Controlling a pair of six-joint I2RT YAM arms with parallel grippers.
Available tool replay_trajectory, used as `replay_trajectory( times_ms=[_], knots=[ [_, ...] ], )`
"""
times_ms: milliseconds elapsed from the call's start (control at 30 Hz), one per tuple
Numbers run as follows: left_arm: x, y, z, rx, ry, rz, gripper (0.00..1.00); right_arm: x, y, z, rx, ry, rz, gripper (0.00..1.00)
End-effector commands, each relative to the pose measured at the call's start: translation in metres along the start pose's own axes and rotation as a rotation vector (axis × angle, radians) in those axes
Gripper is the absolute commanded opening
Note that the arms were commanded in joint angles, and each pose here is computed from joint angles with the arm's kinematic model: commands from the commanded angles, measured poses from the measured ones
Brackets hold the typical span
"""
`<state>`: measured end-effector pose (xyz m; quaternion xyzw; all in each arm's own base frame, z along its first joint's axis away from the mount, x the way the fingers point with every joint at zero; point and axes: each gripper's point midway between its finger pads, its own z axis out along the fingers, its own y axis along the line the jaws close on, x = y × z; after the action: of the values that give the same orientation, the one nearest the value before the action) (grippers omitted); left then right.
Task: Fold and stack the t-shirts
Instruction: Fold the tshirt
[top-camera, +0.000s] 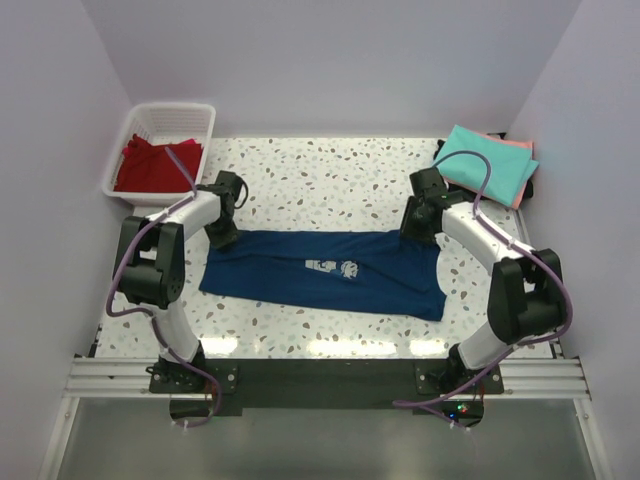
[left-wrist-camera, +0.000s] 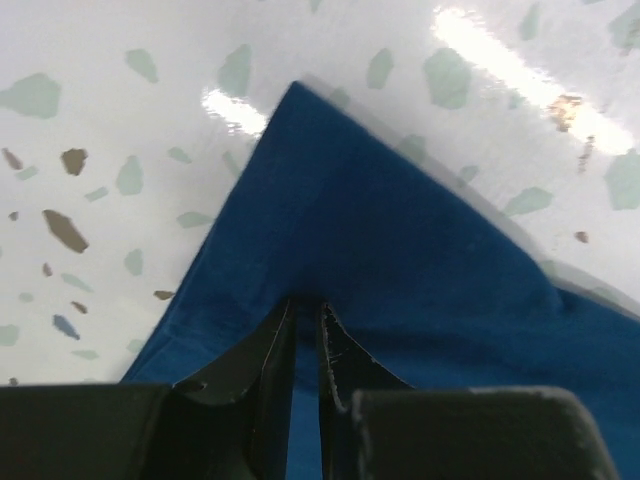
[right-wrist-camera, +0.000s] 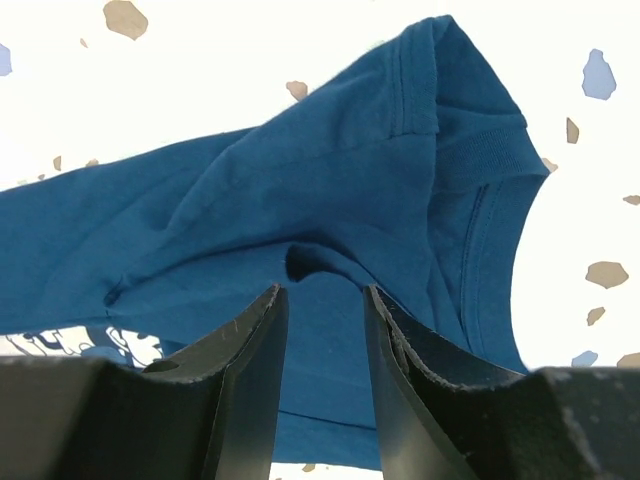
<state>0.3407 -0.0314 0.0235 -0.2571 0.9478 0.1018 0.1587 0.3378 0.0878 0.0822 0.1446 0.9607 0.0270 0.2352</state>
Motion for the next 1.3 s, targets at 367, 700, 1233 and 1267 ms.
replay_trajectory(
  times_ms=[367,700,1233,1267],
  knots=[
    [0.001,0.024,0.000,-0.125,-0.012,0.012,0.20,-0.018,0.023,0.021,-0.029,-0.009,-0.049,0.43],
    [0.002,0.024,0.001,-0.123,-0.009,0.017,0.19,0.003,0.037,0.029,-0.067,0.062,-0.077,0.43],
    [0.005,0.026,0.005,-0.131,-0.008,0.022,0.19,0.061,0.049,-0.017,-0.072,0.149,-0.184,0.00],
    [0.005,0.026,0.005,-0.133,-0.009,0.022,0.19,0.075,0.050,-0.021,-0.076,0.173,-0.195,0.00]
  ],
)
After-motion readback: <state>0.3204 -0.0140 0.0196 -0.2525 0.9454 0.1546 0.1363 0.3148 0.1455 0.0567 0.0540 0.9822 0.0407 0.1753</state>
